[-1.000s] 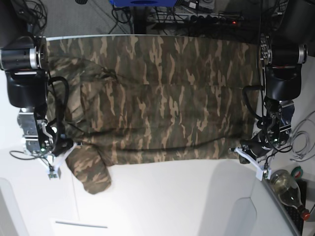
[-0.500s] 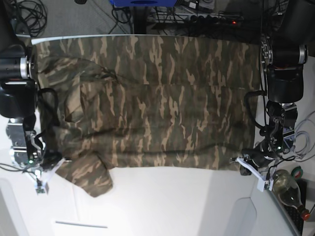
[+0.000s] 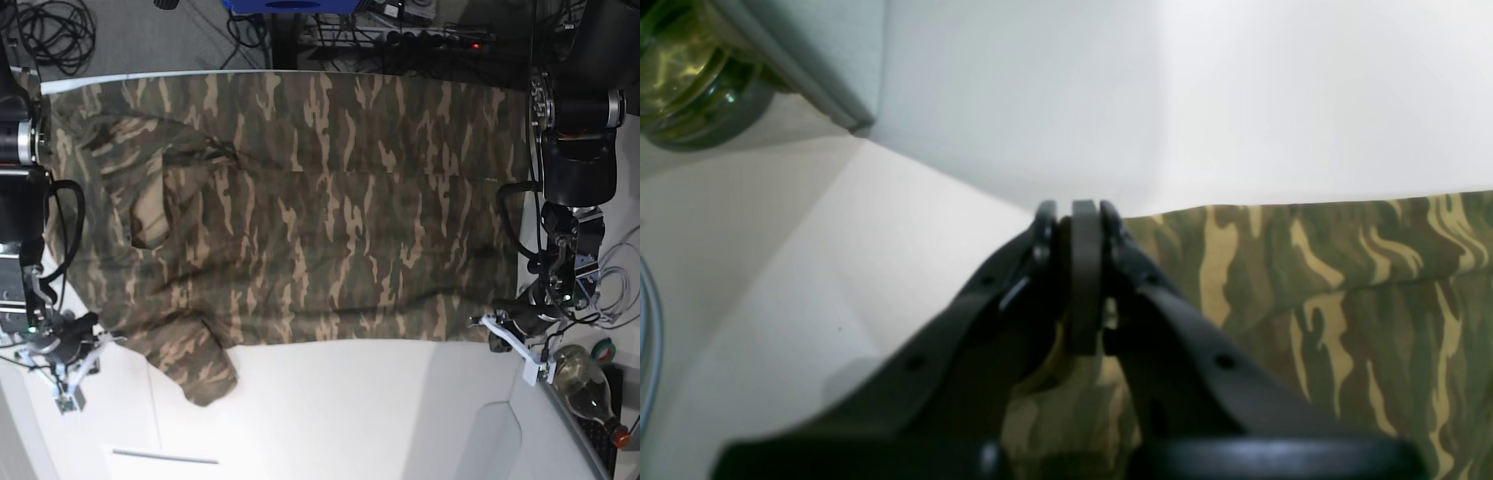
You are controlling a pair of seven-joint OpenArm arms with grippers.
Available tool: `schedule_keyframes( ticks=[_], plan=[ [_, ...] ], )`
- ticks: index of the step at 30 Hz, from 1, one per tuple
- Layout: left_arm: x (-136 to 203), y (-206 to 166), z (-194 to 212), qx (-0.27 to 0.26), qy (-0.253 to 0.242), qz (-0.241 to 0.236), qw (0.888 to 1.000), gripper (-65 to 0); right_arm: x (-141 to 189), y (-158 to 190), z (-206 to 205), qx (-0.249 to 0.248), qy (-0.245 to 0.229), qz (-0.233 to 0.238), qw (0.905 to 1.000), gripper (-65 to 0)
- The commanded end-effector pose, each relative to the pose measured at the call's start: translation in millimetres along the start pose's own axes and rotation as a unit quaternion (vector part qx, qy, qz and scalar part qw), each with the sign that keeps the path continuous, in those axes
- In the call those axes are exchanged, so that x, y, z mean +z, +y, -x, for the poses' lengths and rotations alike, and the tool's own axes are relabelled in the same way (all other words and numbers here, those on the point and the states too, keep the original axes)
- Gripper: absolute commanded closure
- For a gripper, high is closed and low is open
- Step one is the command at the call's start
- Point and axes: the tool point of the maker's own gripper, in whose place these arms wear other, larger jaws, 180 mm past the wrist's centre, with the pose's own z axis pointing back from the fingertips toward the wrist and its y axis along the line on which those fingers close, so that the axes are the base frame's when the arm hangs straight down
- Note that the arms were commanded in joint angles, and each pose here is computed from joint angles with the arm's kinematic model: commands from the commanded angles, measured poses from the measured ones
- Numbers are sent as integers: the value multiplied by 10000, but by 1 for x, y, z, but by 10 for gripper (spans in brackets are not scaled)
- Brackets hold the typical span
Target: Layout the t-shirt on the table in an organized manner, then fold the t-shirt properly
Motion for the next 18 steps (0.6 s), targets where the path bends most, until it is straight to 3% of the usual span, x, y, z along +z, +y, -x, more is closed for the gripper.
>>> schedule_keyframes(
  ticks=[1,7,12,15,18],
  plan=[
    [5,6,-31,-33,-377,-45,9993,0,4,-12,-29,36,-336,84,9994,-8],
    [6,5,-35,-55,-418,-38,9991,0,-1,-1,-22,455,-161,157,9987,-24],
    [6,5,-20,-49,-302,-37,9995,0,-6,-31,31,-614,377,901,9933,-110],
    [5,2,-16,-72,-262,-13,9996,0,-8,-18,56,-500,625,836,9933,-186],
    [5,3,-12,-45,-237,-26,9997,0,-7,-23,58,-583,627,891,9923,-357]
  ],
)
